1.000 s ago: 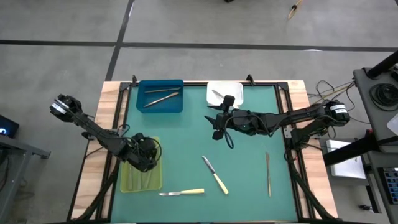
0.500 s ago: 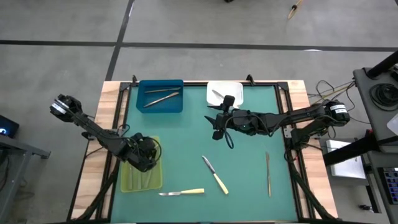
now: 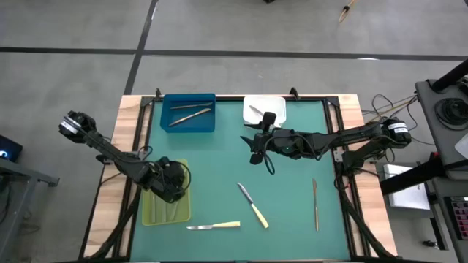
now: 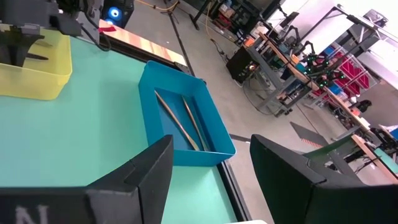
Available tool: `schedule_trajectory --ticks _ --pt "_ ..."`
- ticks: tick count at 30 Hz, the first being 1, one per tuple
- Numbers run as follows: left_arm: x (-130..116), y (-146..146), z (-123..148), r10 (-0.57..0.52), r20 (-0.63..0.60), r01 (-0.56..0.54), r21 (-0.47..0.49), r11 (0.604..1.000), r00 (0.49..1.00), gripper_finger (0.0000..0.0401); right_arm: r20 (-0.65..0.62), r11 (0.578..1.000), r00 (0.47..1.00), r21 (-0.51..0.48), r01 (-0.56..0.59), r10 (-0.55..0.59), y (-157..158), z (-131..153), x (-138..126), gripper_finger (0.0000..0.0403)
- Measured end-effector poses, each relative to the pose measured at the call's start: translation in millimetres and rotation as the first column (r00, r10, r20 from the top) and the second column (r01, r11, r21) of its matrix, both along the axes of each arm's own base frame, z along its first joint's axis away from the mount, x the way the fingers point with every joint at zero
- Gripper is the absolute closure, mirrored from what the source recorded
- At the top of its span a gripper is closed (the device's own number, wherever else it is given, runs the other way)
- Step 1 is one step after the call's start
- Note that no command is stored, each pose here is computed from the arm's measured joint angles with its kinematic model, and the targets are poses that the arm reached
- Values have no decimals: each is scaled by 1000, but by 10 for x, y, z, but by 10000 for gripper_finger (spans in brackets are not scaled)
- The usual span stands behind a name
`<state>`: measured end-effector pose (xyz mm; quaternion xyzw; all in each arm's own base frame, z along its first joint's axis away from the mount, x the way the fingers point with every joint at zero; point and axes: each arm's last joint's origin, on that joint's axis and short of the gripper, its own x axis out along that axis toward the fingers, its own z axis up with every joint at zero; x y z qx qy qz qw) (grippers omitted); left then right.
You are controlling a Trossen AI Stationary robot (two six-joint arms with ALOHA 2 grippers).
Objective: Sort silverware by color (type)
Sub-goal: Put the green knife into the green bin
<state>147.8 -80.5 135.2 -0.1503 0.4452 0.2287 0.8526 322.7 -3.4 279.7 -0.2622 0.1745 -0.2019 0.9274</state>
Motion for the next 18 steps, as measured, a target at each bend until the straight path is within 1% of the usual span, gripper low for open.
schedule_trajectory --ticks 7,18 --pt "4 -1 -49 -5 39 6 -17 1000 999 401 0 1000 1000 0 0 0 0 0 0 197" --pt "-64 48 -138 33 24 -33 -9 999 999 401 -1 1000 1000 0 0 0 1 -1 0 197"
